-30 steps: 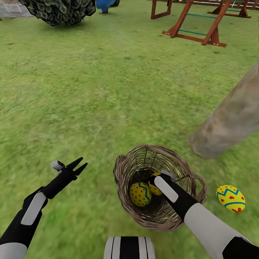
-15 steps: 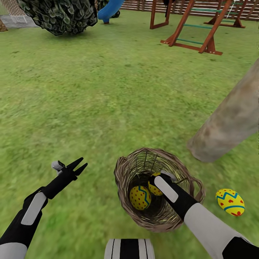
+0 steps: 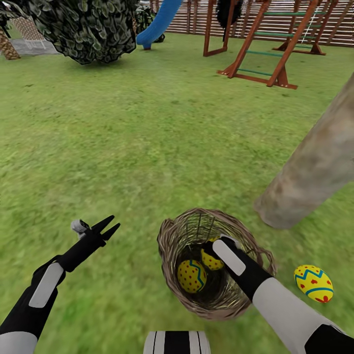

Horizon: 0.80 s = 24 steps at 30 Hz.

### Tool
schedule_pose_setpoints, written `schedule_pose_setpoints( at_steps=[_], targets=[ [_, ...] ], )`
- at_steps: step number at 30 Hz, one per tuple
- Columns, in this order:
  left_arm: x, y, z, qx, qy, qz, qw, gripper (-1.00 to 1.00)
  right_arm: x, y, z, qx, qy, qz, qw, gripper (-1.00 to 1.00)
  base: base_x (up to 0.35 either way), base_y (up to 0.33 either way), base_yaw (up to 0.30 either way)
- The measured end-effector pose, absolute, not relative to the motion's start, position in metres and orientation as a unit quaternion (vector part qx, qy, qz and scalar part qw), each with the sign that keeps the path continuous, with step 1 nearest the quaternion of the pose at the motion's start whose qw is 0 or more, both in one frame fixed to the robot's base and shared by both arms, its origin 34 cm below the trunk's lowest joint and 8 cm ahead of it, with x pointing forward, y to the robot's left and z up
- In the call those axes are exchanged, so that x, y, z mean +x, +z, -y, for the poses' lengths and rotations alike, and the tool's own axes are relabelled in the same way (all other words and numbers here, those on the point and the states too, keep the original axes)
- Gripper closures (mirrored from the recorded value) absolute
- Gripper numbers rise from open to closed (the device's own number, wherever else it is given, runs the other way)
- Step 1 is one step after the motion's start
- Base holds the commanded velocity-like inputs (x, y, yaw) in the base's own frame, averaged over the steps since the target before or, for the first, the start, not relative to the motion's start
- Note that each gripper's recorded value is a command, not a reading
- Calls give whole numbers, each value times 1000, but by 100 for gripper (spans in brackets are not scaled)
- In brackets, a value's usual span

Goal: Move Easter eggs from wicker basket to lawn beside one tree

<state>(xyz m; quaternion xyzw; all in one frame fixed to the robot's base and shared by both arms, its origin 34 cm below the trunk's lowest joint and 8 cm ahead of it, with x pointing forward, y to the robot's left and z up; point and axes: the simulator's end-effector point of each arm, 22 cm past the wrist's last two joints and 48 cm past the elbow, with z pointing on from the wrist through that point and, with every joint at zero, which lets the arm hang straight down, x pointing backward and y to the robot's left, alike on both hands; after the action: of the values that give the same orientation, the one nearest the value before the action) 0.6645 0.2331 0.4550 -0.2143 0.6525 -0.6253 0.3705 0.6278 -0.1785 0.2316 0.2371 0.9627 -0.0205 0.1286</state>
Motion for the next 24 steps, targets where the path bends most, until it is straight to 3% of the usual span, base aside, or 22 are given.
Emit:
schedule_pose_setpoints(
  at_steps=[13,24],
  targets=[
    [666,487,-233,-198,-631,-643,387,-100,625,257,166,223,6,-968,114,100,-84,0,0],
    [666,514,-233,-184,-635,-634,401,-100,665,333,124,197,76,-959,188,100,0,0,0]
  ],
)
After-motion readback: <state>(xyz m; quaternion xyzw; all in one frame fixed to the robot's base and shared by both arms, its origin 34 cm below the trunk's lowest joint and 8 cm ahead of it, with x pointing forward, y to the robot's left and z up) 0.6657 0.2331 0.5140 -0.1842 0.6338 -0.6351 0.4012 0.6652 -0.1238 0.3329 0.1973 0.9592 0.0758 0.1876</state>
